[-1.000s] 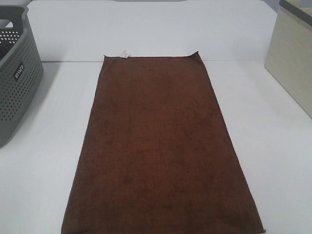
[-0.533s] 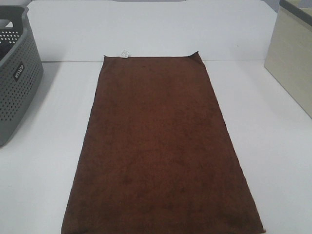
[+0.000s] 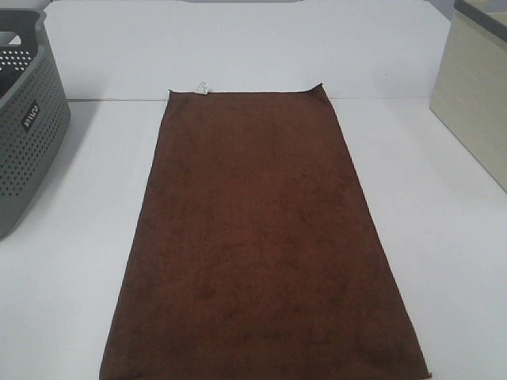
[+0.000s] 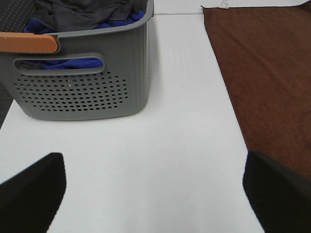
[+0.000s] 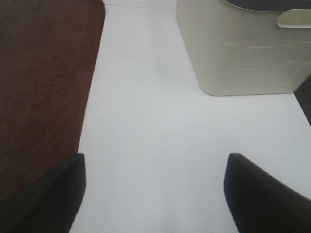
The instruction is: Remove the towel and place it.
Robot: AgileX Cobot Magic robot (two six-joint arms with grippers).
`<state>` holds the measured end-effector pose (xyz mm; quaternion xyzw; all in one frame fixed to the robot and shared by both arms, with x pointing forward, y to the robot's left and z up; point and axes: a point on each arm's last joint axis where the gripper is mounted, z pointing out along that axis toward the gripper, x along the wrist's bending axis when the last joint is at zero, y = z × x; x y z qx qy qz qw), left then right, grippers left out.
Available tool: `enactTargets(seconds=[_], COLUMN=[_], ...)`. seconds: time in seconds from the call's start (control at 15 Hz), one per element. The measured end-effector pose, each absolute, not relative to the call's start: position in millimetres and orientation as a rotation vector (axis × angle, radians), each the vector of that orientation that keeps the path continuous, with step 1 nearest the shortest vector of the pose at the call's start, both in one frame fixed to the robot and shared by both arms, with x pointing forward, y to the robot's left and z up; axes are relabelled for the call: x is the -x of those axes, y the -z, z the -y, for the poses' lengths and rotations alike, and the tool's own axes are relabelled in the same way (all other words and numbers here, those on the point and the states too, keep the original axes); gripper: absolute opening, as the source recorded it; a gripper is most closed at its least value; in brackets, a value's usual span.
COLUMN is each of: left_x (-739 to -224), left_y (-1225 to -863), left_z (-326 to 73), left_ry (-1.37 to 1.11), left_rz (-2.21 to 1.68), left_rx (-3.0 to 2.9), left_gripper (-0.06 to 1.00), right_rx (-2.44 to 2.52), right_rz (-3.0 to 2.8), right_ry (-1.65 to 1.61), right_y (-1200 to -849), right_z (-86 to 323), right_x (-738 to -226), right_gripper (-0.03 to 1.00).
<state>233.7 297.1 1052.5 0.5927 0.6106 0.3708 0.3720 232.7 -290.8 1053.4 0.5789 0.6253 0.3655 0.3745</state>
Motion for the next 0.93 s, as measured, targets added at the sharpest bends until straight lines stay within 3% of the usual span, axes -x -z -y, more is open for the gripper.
enactTargets(seconds=[0.93], left_x=[-234.1], left_y=[-1052.5], left_z=[-294.5], left_ry=[-0.918], left_rz=[-1.551], left_rx=[-1.512], left_gripper=[0.91], right_rx=[-1.440], right_rz=[-1.660], right_ry=[-0.981], right_y=[-1053.4], right_z=[291.3], right_x=[-232.0], right_gripper=[0.75])
